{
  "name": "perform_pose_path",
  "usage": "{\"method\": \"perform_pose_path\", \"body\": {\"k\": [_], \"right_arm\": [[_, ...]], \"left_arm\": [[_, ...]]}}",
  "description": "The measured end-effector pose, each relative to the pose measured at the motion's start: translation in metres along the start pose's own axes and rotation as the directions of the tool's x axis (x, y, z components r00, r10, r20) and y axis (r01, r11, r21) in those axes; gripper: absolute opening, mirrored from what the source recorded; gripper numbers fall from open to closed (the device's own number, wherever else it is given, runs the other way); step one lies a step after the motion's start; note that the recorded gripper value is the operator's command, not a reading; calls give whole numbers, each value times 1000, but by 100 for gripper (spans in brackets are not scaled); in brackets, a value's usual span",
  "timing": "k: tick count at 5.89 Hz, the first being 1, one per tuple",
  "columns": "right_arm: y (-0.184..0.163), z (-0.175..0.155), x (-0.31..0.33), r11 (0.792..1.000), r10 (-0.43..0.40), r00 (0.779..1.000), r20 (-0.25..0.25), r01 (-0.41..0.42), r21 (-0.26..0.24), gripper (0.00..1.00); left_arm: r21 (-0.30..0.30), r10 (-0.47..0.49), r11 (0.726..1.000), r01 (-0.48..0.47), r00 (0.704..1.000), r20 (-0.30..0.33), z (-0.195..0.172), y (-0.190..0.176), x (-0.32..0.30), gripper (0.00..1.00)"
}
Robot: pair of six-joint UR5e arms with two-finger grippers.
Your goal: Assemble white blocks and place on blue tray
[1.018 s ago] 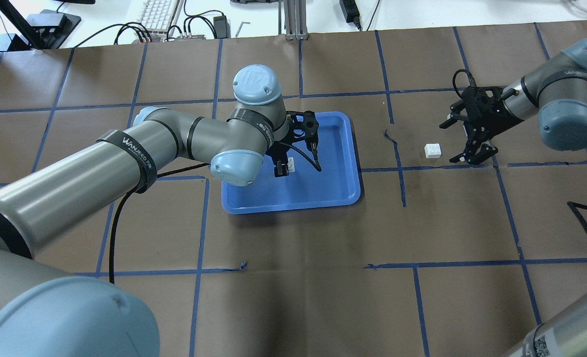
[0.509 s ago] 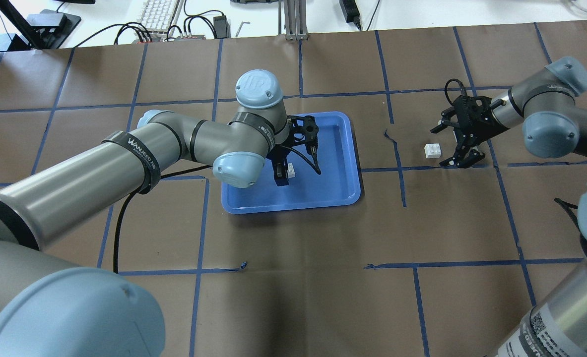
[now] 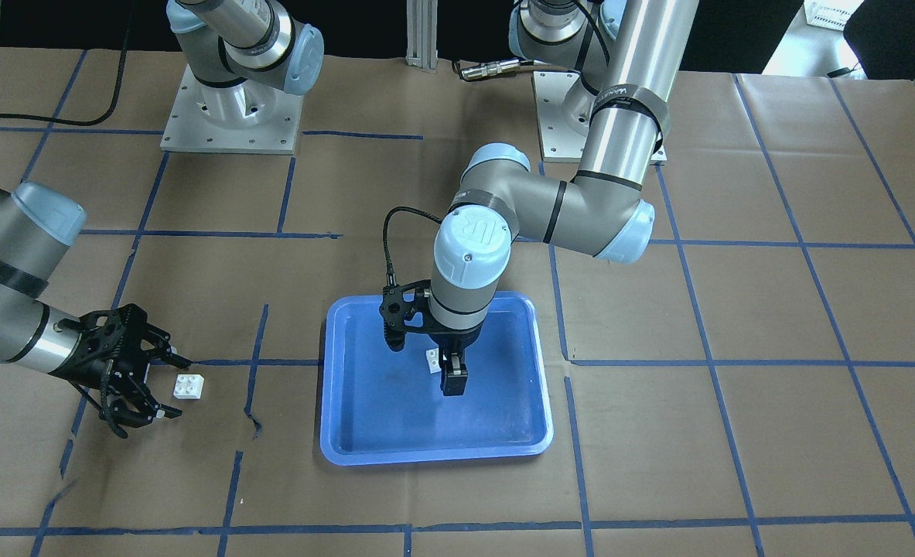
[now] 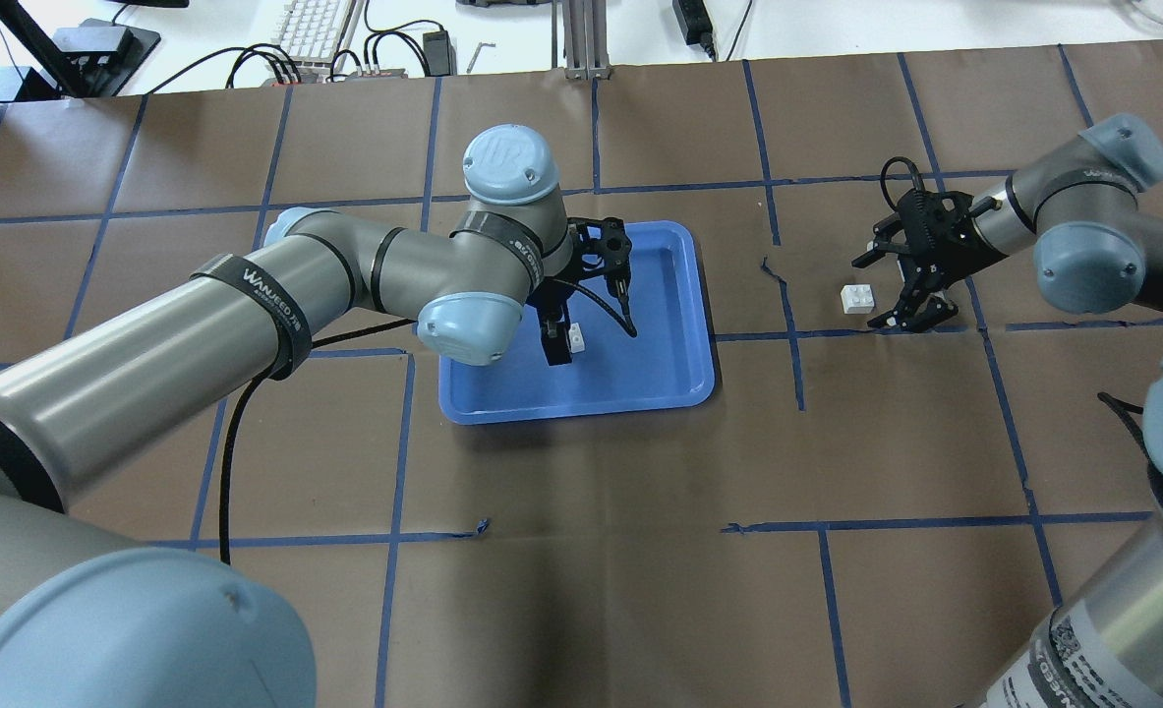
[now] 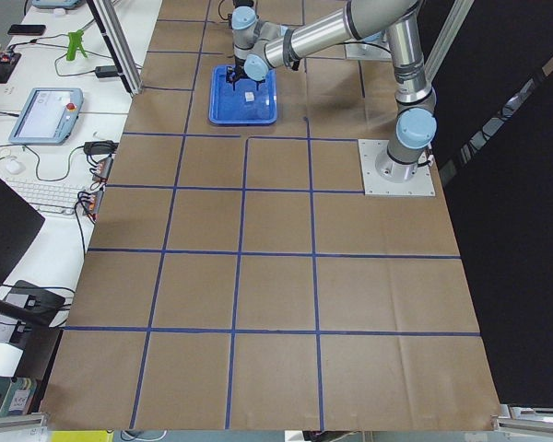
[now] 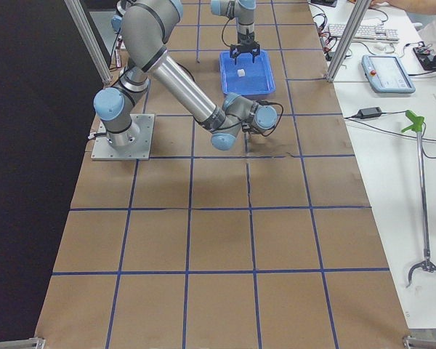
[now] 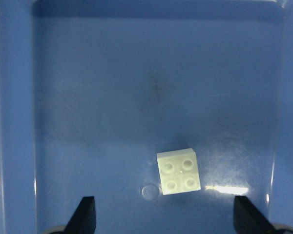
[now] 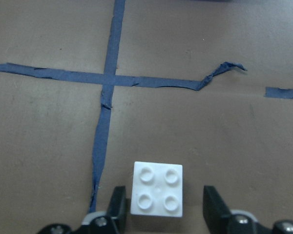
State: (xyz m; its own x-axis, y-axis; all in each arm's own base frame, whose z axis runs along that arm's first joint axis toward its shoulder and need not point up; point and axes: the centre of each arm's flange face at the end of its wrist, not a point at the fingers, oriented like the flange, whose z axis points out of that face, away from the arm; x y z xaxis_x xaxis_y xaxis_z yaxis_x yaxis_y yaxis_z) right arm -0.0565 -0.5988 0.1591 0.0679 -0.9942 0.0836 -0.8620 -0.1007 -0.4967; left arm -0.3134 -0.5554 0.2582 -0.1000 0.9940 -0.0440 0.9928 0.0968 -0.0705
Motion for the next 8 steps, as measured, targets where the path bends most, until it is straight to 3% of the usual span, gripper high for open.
{"method": "perform_pose_path", "body": {"k": [2, 3, 4, 5, 6, 7, 8], "right_arm": [[-2, -2, 1, 1000, -1, 1000, -4, 1, 0, 22], [-5, -9, 4, 1000, -4, 1000, -14, 3, -8, 22], [-14, -25, 10, 1000, -1, 999, -34, 0, -26, 22], [-28, -44, 14, 999, 10, 999, -49, -11, -37, 22], [-48, -55, 15, 999, 18, 999, -49, -20, -36, 22], [-81, -53, 14, 999, 26, 999, -36, -27, -32, 22], [-124, -38, 12, 999, 34, 999, -11, -35, -26, 22]], "left_arm": [[-44, -63, 997, 60, 996, -64, -117, 31, 21, 99], [-72, -118, 991, 113, 990, -79, -156, 51, 32, 99], [-91, -231, 970, 225, 971, -59, -180, 65, 39, 99], [-110, -415, 904, 412, 910, -6, -196, 81, 39, 99], [-105, -623, 773, 626, 780, 58, -210, 97, 37, 99], [-77, -785, 607, 791, 612, 95, -220, 106, 39, 99], [-47, -890, 439, 897, 441, 111, -226, 110, 42, 99]]}}
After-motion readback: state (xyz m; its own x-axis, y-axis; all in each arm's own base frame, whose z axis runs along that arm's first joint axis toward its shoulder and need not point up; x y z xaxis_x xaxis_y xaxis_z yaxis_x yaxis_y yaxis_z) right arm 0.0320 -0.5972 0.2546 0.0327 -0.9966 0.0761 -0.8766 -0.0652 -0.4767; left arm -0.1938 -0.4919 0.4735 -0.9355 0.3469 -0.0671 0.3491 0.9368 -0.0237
